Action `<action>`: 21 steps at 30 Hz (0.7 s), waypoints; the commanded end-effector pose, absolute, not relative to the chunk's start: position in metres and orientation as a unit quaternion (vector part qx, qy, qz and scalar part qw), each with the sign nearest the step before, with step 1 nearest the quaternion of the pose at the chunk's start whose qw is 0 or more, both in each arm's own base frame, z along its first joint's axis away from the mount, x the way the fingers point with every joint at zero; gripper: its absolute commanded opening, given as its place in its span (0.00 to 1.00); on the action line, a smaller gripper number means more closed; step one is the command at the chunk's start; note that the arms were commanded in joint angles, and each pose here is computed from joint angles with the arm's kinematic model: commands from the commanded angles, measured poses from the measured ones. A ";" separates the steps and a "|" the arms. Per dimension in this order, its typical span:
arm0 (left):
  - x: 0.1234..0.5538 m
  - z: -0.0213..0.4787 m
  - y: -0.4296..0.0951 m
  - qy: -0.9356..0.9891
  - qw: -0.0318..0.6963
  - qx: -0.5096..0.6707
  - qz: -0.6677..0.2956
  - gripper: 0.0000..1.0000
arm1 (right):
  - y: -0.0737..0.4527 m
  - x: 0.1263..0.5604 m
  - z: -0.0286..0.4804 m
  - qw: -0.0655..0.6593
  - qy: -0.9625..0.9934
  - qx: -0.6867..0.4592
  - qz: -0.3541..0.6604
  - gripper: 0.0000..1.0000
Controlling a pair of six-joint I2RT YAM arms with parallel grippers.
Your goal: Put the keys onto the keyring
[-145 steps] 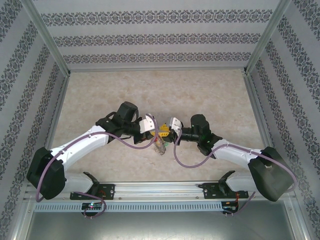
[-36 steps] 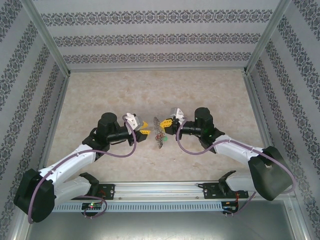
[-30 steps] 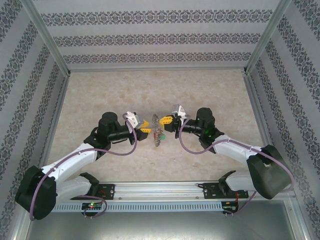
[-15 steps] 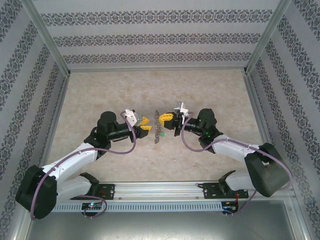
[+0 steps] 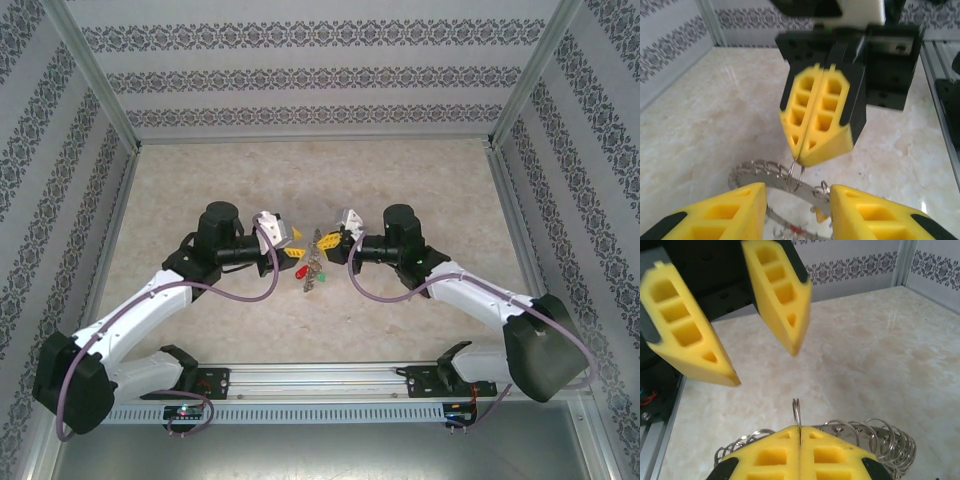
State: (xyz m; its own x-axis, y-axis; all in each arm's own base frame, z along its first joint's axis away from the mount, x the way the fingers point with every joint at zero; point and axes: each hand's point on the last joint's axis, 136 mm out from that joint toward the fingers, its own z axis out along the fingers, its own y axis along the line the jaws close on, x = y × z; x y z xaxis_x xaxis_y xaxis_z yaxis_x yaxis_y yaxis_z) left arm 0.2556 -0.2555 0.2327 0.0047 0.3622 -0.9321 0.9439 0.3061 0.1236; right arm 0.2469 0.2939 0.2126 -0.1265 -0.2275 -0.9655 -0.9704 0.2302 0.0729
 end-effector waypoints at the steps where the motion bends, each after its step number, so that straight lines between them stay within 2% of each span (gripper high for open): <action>1: 0.246 0.221 -0.257 0.636 0.460 0.541 -0.301 0.39 | 0.290 0.234 0.216 0.449 0.624 -0.532 0.354 0.00; 4: 0.248 0.218 -0.262 0.633 0.454 0.549 -0.303 0.40 | 0.288 0.228 0.212 0.431 0.627 -0.559 0.329 0.00; 21: 0.235 0.210 -0.282 0.613 0.416 0.581 -0.337 0.41 | 0.291 0.223 0.220 0.432 0.617 -0.577 0.315 0.00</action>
